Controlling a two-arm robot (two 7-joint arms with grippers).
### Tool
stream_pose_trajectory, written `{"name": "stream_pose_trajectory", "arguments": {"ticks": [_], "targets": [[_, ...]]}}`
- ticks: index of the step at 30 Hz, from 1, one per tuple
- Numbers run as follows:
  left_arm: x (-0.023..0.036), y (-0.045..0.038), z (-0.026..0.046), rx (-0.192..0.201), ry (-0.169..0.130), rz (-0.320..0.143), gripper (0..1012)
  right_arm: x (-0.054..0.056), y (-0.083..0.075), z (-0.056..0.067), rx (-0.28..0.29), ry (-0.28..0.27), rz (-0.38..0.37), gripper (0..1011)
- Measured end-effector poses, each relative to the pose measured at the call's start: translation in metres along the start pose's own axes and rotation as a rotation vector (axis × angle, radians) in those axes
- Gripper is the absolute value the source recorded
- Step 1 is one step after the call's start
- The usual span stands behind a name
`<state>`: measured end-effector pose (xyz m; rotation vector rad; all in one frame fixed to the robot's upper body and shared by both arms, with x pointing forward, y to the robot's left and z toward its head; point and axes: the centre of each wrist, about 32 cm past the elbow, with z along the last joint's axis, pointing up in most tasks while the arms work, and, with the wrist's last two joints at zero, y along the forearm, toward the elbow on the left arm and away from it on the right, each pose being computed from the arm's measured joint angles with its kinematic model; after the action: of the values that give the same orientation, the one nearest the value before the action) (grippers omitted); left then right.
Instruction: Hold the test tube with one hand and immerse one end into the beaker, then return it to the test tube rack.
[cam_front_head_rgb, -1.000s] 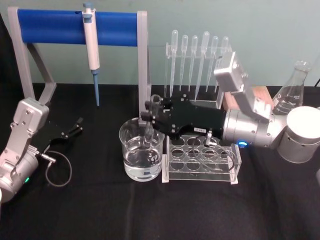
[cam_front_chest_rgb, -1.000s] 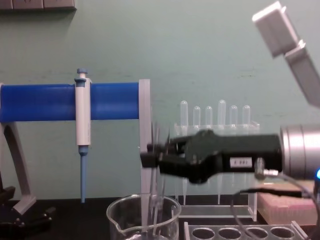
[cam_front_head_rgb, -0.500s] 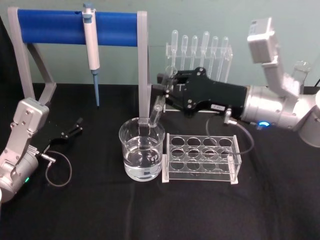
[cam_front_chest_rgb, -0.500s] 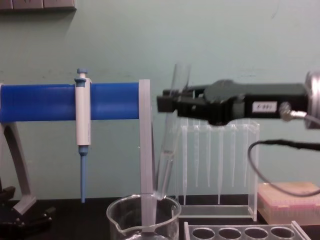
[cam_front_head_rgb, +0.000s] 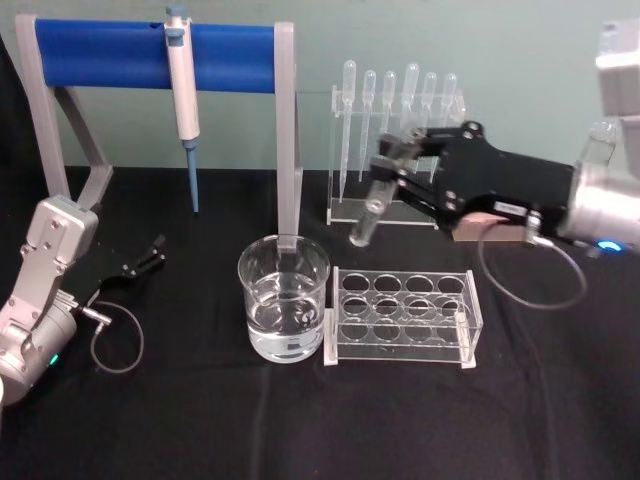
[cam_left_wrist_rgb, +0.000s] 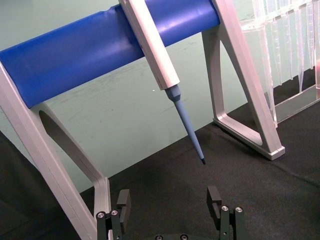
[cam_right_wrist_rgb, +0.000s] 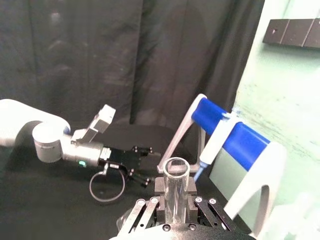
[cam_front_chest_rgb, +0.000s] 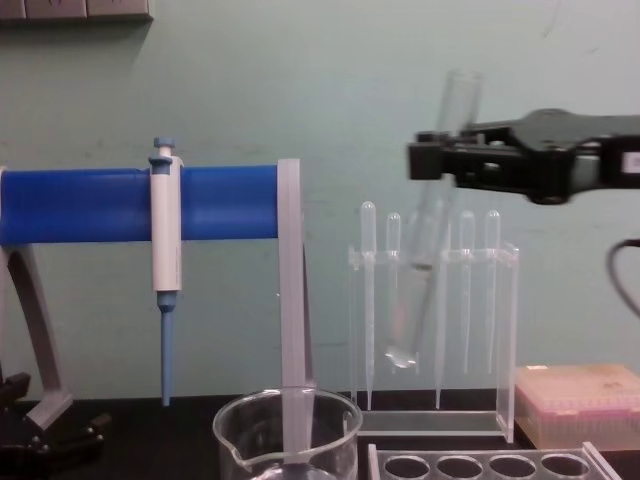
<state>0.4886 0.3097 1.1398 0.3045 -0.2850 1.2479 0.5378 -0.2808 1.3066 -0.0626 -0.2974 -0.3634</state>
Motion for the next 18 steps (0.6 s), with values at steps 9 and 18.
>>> {"name": "stream_pose_trajectory", "arguments": {"ticks": [9,18], "targets": [[0.0000,0.0000,0.0000,0.000,0.000,0.000,1000,-0.007,-0.030,-0.011,-0.019,-0.003,-0.023,238],[0.0000,0.0000,0.0000,0.000,0.000,0.000,1000,-0.015,-0.040,-0.027,-0.039,0.012,-0.009,238]]}}
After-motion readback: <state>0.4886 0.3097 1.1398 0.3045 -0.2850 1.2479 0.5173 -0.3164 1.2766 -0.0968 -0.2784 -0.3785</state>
